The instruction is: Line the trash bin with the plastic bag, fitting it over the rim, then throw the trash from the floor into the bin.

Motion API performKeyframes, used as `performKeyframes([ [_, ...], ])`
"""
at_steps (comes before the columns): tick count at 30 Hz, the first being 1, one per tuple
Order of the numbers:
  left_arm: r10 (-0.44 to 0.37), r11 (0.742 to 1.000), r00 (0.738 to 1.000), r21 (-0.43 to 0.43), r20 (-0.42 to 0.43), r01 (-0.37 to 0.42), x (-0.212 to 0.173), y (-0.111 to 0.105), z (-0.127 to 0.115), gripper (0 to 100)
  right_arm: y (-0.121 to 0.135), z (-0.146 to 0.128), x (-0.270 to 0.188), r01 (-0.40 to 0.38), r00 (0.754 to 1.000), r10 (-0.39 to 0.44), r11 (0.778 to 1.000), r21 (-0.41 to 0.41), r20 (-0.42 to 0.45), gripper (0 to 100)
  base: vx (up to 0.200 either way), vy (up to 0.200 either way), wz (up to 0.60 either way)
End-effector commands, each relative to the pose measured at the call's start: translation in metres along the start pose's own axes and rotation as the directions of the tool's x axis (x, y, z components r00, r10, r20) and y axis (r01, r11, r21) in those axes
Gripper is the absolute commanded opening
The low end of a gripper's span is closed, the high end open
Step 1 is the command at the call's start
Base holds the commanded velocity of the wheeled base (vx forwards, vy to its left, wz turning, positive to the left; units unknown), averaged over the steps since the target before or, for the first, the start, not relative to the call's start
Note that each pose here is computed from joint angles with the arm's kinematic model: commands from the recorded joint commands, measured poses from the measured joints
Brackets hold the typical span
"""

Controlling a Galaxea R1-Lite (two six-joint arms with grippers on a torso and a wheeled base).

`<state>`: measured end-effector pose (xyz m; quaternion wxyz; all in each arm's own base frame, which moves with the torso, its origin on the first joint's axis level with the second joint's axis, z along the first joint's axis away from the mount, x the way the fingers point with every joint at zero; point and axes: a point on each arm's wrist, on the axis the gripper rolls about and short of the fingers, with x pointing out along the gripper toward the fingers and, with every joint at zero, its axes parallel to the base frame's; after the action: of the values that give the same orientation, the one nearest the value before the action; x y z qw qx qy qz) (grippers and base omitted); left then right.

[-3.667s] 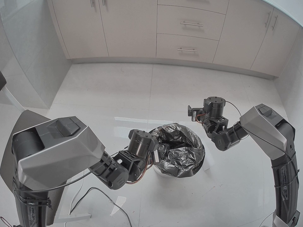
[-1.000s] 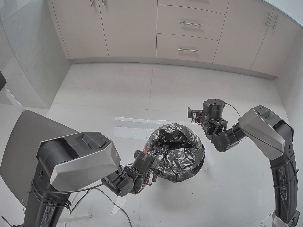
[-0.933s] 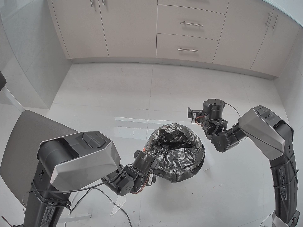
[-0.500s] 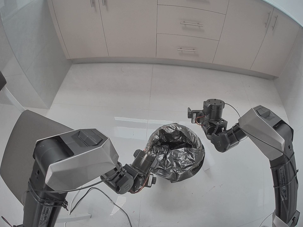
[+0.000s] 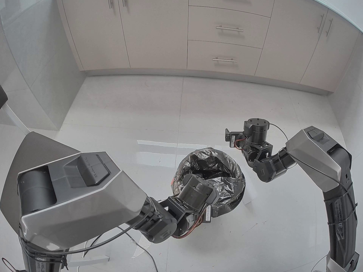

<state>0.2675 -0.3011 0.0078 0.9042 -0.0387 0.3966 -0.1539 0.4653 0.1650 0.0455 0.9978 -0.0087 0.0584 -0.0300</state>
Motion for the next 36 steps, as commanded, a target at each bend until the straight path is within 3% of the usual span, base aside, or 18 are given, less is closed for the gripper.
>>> performKeyframes([
  [1,-0.02,1.0,0.999,-0.021,0.032,0.02,0.016,-0.012,0.01,100,-0.001,0.0,0.0,0.002,1.0,-0.002,1.0,0.0,0.0,100,0.0,0.0,0.0],
  [7,-0.058,0.997,0.995,-0.039,0.082,0.061,0.032,-0.026,0.024,100,-0.001,-0.001,0.0,0.002,1.0,-0.002,1.0,-0.001,-0.002,100,0.0,0.0,0.0],
  [11,-0.091,0.995,0.993,-0.038,0.073,0.094,0.047,-0.033,0.025,100,-0.001,-0.001,0.0,0.002,1.0,-0.002,1.0,-0.001,-0.002,100,0.0,0.0,0.0],
  [16,-0.048,0.998,0.999,-0.05,0.014,0.048,0.07,-0.036,0.024,100,-0.001,0.0,0.0,0.002,1.0,-0.002,1.0,0.0,0.0,100,0.0,0.0,0.0],
  [20,-0.036,0.996,0.999,-0.077,-0.01,0.035,0.069,-0.036,0.025,100,-0.001,0.0,0.0,0.002,1.0,-0.002,1.0,0.0,0.0,100,0.0,0.0,0.0],
  [36,-0.028,0.999,0.995,-0.043,-0.091,0.024,0.069,-0.041,0.009,100,-0.002,0.002,0.001,0.004,1.0,-0.004,1.0,0.015,0.026,100,0.0,0.0,0.0],
])
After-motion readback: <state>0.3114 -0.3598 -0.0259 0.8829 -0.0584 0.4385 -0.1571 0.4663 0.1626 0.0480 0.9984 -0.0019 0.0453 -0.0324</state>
